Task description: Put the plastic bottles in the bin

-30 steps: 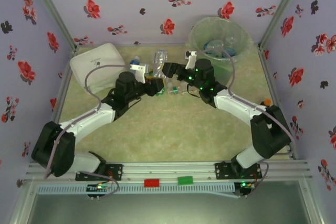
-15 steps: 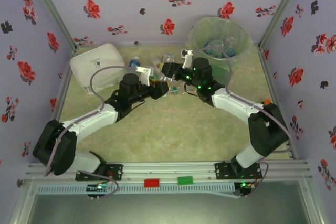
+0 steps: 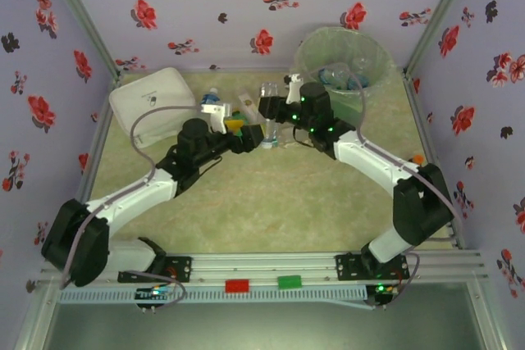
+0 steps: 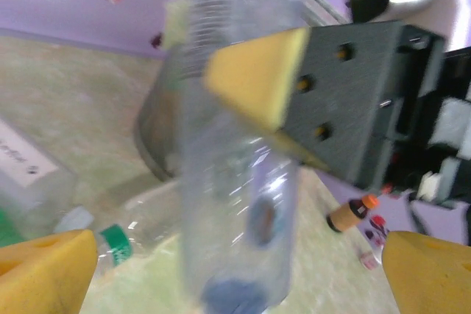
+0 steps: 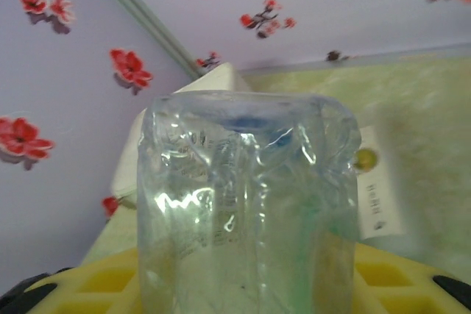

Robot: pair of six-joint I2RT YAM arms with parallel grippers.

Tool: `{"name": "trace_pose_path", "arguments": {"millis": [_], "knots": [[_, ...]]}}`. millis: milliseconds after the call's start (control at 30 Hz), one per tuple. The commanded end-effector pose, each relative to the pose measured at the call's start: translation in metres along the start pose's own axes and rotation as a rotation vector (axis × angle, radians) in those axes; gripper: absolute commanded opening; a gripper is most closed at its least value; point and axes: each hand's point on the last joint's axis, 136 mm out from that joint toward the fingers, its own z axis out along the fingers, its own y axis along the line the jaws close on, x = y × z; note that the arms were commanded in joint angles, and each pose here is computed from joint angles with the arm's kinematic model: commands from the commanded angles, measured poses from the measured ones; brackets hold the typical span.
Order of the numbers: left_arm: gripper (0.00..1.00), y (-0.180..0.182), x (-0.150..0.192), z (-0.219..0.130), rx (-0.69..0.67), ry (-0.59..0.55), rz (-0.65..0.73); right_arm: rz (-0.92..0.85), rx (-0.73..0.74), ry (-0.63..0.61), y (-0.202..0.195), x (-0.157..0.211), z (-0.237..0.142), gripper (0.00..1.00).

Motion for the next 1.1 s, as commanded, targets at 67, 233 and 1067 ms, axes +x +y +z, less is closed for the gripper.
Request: {"name": "trace_pose_path", "arguments": {"millis": [67, 233, 1067], "knots": [[1.0, 0.078, -0.021, -0.029, -0.393, -0.122, -0.076, -0.187, 0.161, -0.186, -0.003, -0.096, -0.052, 0.47], [1.0, 0.123, -0.019, -0.05, -0.56, -0.149, -0.186, -0.297, 0.321, -0.347, -0.012, -0.166, -0.092, 0.46], [1.0, 0.131, 0.006, -0.029, -0.534, -0.03, -0.235, -0.772, 1.07, -0.027, -0.131, -0.195, -0.093, 0.46]]}}
